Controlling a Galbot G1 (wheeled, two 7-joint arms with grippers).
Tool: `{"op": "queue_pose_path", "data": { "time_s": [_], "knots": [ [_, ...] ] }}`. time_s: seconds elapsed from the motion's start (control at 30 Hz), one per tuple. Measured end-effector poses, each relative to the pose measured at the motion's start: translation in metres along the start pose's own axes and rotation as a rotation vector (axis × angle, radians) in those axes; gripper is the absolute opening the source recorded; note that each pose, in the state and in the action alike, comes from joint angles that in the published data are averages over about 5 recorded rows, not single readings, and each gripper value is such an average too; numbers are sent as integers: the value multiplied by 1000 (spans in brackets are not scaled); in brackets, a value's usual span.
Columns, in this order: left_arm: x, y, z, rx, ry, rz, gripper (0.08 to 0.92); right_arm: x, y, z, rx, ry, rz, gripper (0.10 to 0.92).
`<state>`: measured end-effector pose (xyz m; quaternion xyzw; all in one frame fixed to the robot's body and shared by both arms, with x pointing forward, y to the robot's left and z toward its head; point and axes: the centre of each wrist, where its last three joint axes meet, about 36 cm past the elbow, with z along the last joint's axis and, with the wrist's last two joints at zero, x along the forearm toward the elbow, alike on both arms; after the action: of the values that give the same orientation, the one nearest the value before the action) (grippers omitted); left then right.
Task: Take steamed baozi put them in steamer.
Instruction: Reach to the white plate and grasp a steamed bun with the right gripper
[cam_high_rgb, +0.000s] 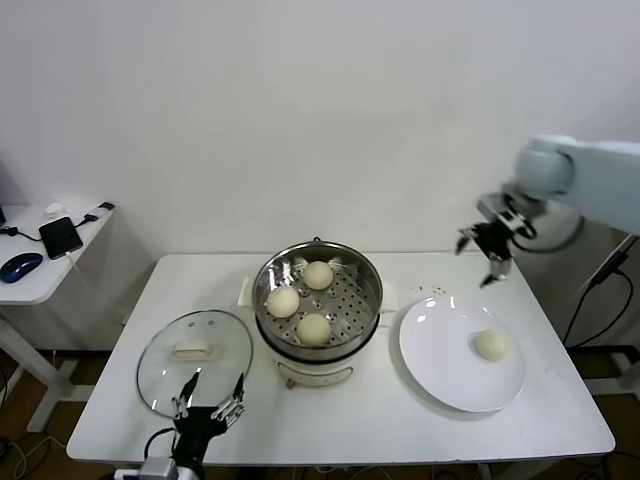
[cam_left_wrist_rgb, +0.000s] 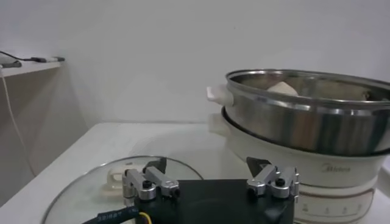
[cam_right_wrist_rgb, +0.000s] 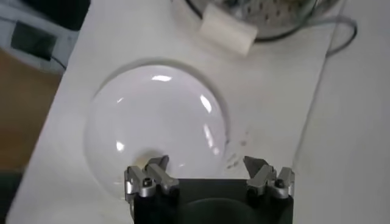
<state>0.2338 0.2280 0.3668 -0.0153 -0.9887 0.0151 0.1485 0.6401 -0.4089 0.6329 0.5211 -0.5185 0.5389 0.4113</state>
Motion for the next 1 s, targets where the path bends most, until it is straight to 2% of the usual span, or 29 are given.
{"op": "queue_pose_path", "data": {
  "time_s": [0.5, 1.0],
  "knots": [
    [0, 2, 6, 3, 15, -10, 823, -112, 46, 41, -177, 33, -47, 823],
    [2, 1, 10, 5, 19, -13, 823, -161, 51, 47, -173, 90, -27, 823]
  ]
}}
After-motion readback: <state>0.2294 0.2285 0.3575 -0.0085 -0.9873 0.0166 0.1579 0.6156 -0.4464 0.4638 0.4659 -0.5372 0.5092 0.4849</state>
